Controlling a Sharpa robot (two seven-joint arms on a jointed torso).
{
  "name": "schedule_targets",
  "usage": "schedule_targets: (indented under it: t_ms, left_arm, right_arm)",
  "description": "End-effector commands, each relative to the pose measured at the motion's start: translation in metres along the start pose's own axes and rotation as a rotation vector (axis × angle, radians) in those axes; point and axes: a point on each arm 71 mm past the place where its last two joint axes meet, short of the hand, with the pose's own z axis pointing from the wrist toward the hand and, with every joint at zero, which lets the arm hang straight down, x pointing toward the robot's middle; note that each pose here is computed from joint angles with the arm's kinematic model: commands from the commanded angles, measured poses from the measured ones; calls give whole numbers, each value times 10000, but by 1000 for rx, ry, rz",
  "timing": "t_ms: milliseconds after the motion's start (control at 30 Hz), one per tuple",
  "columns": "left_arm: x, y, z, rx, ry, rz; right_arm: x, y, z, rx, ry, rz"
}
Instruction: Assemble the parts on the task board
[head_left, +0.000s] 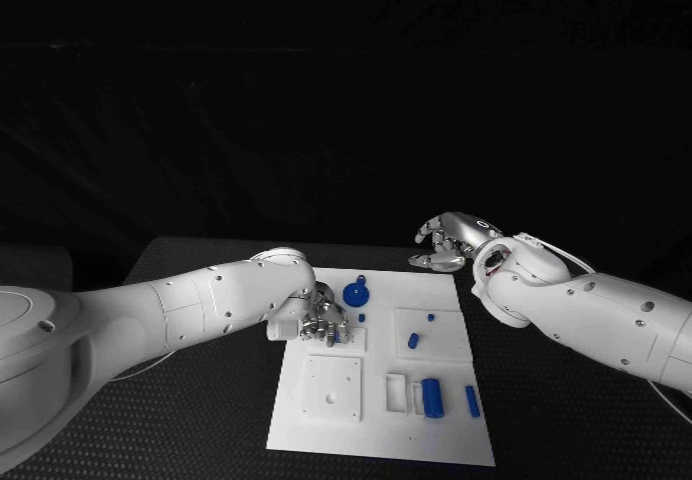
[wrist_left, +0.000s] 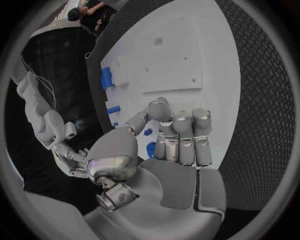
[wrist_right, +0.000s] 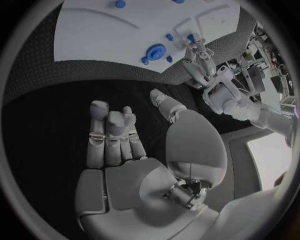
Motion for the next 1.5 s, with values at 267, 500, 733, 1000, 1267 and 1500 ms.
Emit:
schedule_targets:
  t_ms: [267,500,733,1000,1267,1500]
  left_arm:
    - [-21,42,18,-27,-55,-20]
    - [-17,40,16,-24,-52,-21]
    - [-18,36,13,-17,-56,-31]
    - [-13,37,9,-9,-52,-44]
    - [-8,39,2,-4,-52,-47]
    - [-6,45,-2,-4,-47,-45]
  right_arm:
    - [5,1,-2,-6,8,-5]
    - [5,-1,-2,-6,9,-5]
    - [6,-3,-2,-6,10,-6]
    - [7,-8,-3,-5,13,-6]
    - [12,-13,-2,-3,14,-6]
    - [15,-10,-2,-5,14,-3]
